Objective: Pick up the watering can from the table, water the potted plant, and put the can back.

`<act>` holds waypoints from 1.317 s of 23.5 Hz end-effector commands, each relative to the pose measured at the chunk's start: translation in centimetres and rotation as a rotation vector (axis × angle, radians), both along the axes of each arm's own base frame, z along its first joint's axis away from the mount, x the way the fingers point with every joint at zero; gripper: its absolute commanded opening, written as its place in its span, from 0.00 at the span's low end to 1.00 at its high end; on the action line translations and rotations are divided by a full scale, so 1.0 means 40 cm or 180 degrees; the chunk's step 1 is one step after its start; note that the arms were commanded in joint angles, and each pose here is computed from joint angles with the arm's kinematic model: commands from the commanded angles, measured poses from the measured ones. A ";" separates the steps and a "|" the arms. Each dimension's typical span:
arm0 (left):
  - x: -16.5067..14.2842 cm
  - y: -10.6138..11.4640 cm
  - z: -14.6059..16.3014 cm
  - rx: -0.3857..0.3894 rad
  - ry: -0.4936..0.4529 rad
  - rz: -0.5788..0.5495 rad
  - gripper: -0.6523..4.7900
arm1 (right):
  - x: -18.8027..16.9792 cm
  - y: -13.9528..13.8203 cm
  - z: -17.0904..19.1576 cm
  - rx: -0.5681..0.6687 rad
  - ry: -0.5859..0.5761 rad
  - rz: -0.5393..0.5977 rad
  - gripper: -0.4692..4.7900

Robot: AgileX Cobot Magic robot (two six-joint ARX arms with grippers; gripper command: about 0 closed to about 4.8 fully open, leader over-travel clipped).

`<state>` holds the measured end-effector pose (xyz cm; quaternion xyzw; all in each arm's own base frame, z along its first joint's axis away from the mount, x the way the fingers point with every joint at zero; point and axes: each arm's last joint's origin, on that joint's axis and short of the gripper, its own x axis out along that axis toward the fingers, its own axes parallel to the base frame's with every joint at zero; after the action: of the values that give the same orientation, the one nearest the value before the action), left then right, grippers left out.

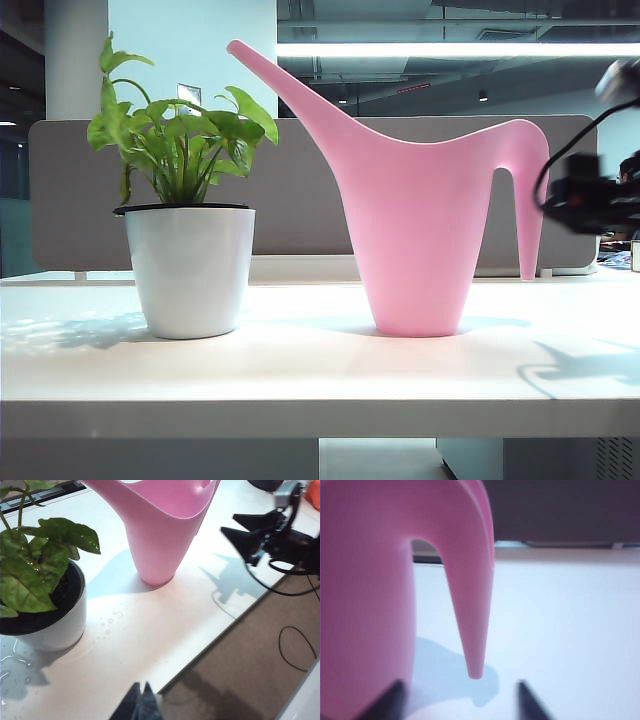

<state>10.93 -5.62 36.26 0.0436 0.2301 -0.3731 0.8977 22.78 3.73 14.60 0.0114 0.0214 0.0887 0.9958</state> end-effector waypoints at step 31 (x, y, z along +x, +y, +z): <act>0.000 0.000 0.005 -0.0017 -0.0051 -0.0013 0.13 | -0.328 -0.081 0.009 -0.0031 0.0334 -0.0361 0.08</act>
<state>10.94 -5.63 36.25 0.0436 0.2306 -0.3733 0.8975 9.60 0.49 14.93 0.0105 0.0845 0.0313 0.9959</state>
